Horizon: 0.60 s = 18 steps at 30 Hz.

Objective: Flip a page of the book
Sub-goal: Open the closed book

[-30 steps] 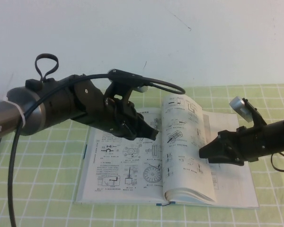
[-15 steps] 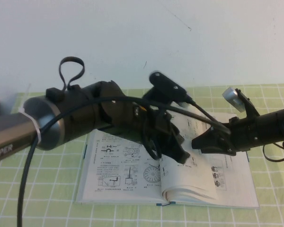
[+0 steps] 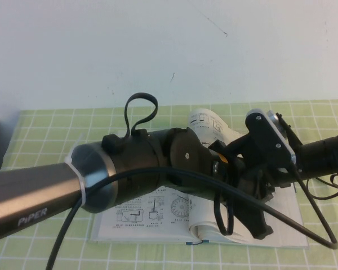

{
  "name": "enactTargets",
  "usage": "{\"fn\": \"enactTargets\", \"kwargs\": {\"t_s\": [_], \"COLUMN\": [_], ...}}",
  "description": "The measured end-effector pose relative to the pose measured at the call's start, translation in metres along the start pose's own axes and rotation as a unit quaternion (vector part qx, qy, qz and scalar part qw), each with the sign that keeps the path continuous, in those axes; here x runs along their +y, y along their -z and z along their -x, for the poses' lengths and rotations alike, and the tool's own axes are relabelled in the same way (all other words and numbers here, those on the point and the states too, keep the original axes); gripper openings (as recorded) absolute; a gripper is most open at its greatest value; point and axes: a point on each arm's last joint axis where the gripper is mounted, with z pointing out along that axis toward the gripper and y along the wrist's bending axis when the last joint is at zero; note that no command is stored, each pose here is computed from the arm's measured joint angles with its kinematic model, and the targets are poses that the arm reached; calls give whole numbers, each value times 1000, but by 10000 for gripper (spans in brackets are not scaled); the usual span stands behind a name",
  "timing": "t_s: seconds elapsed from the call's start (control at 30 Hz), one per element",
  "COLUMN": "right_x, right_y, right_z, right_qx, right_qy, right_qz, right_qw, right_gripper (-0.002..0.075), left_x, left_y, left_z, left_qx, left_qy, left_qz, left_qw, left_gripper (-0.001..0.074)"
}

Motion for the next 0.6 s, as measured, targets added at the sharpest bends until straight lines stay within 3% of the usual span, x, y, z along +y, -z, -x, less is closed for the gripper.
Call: {"fn": "enactTargets", "kwargs": {"t_s": [0.6], "right_x": [5], "right_y": [0], "right_z": [-2], "right_qx": [8], "right_qy": [11], "right_qz": [29], "right_qw": [999], "right_gripper": [323], "left_x": [-2], "left_y": [-24], "left_z": [-18], "left_qx": [46], "left_qy": [-15], "left_qz": [-17], "left_qw": [999], "left_gripper": [-4]}}
